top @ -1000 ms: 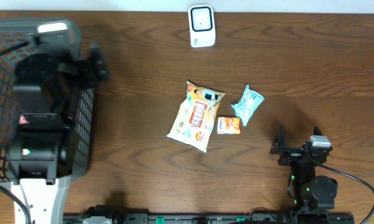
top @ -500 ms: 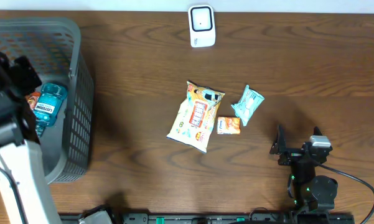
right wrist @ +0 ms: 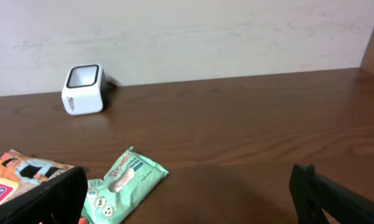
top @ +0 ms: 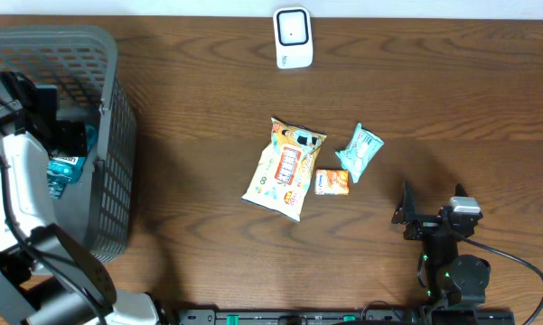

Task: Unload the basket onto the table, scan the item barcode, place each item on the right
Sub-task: 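Reach the left gripper into the basket and grasp the teal Listerine bottle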

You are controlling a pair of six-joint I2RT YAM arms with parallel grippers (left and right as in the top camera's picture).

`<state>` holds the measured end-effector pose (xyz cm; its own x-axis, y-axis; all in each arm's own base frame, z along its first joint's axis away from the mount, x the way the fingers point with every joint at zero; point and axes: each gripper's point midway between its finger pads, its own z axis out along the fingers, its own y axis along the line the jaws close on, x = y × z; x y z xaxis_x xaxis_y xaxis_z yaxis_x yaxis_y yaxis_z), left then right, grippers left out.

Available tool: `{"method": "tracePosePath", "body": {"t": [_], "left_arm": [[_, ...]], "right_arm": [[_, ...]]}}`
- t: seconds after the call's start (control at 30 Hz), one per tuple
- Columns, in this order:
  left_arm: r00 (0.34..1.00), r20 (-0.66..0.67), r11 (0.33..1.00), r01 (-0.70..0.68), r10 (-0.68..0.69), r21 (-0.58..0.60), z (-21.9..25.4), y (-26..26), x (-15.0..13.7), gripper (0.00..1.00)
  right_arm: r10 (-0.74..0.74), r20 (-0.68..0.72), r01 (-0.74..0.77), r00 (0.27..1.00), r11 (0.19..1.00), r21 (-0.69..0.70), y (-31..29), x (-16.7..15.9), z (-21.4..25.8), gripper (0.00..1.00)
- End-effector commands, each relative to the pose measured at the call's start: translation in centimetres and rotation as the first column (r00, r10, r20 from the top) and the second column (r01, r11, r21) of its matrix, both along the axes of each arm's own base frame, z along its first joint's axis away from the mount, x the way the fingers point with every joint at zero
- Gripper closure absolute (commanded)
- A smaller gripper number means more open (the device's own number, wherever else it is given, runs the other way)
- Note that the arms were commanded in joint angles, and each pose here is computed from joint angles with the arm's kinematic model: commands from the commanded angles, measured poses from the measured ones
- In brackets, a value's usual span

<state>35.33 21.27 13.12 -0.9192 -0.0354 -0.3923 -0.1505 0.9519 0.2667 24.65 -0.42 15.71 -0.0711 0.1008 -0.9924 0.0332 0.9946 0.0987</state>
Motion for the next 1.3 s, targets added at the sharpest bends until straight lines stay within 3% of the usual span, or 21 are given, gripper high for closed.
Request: {"method": "tracePosePath", "body": {"t": [0.0,0.37,0.6,0.73,0.83,0.97,1.1,1.17,1.23,1.27], "left_arm": [[0.994,-0.061,0.996,0.093,-0.093,-0.003,-1.8,0.3,0.2,0.02],[0.993,-0.111,0.998,0.044,-0.049,-0.049,-7.0,2.7,0.3,0.02],[0.989,-0.114,0.977,0.074,-0.098,-0.200,-10.5,0.5,0.7,0.02],[0.989,-0.144,0.967,-0.003,-0.035,-0.255,-11.8,-0.1,0.1,0.00],[0.988,-0.150,0.960,-0.063,0.022,-0.274,-11.8,-0.3,-0.1,0.07],[0.982,-0.161,0.943,-0.145,0.100,-0.299,-11.9,-0.5,-0.4,0.08],[0.978,-0.178,0.930,-0.159,0.104,-0.332,-12.0,-1.3,-0.8,0.14],[0.983,-0.165,0.911,-0.144,0.086,-0.386,-12.0,-2.3,-0.6,0.14],[0.988,-0.140,0.871,-0.118,0.057,-0.477,-11.7,-4.1,-0.2,0.02],[0.991,-0.126,0.858,-0.107,0.049,-0.503,-11.6,-4.6,0.0,0.02]], "right_arm": [[-0.016,0.001,0.016,1.000,1.000,-0.009,-0.4,0.0,0.0,0.01],[-0.016,0.001,0.016,1.000,1.000,-0.009,-0.4,0.0,0.0,0.01],[-0.016,0.001,0.016,1.000,1.000,-0.009,-0.4,0.0,0.0,0.01],[-0.016,0.001,0.016,1.000,1.000,-0.009,-0.4,0.0,0.0,0.01],[-0.016,0.001,0.016,1.000,1.000,-0.009,-0.4,0.0,0.0,0.01],[-0.016,0.001,0.016,1.000,1.000,-0.009,-0.4,0.0,0.0,0.01],[-0.016,0.001,0.016,1.000,1.000,-0.009,-0.4,0.0,0.0,0.01],[-0.016,0.001,0.016,1.000,1.000,-0.009,-0.4,0.0,0.0,0.01],[-0.016,0.001,0.016,1.000,1.000,-0.009,-0.4,0.0,0.0,0.01],[-0.016,0.001,0.016,1.000,1.000,-0.009,-0.4,0.0,0.0,0.01]]}}
